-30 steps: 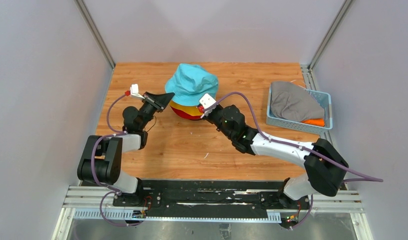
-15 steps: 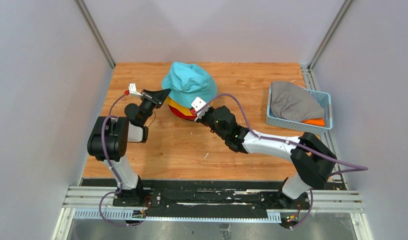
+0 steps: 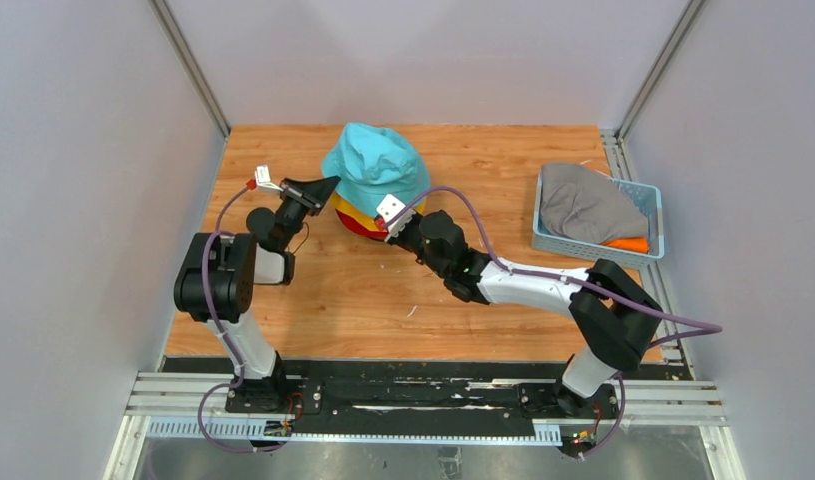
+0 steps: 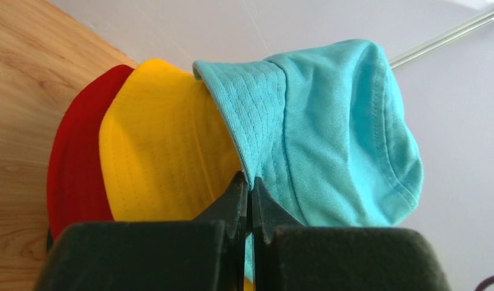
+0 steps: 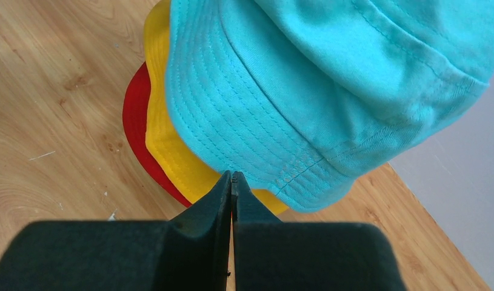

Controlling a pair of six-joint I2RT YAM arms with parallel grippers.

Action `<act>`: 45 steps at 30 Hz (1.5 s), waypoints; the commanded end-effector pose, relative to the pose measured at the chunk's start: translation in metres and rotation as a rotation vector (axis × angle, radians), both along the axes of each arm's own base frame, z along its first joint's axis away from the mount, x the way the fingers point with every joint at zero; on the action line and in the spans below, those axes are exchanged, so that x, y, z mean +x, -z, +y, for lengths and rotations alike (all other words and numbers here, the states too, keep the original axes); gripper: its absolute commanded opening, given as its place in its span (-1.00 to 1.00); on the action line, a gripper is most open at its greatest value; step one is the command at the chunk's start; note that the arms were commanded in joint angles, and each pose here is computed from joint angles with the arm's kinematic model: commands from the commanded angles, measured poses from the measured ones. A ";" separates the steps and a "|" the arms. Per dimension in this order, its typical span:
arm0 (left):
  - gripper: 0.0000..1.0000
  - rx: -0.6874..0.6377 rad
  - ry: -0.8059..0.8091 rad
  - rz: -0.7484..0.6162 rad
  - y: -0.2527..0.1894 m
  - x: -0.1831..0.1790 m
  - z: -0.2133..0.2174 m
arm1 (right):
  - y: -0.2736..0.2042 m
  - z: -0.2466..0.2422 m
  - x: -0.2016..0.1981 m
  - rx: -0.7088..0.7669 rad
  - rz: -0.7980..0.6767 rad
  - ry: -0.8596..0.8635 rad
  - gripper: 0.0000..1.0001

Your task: Stack the hats

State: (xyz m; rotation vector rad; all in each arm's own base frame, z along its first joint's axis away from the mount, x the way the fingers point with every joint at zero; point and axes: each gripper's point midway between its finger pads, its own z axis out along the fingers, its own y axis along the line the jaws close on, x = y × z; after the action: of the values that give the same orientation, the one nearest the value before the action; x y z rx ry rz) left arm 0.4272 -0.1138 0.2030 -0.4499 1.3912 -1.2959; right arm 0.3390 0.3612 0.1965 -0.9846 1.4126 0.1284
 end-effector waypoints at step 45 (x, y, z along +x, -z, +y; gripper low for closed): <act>-0.16 0.692 -0.227 0.120 -0.078 -0.095 0.039 | -0.014 -0.374 0.077 0.321 0.446 1.214 0.36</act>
State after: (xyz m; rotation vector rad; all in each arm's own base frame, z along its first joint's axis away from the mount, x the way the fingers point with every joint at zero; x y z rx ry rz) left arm 0.3344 -0.0722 0.2849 -0.2614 1.6550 -0.6060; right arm 0.4257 0.0047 0.2469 0.1480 1.9926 -0.4086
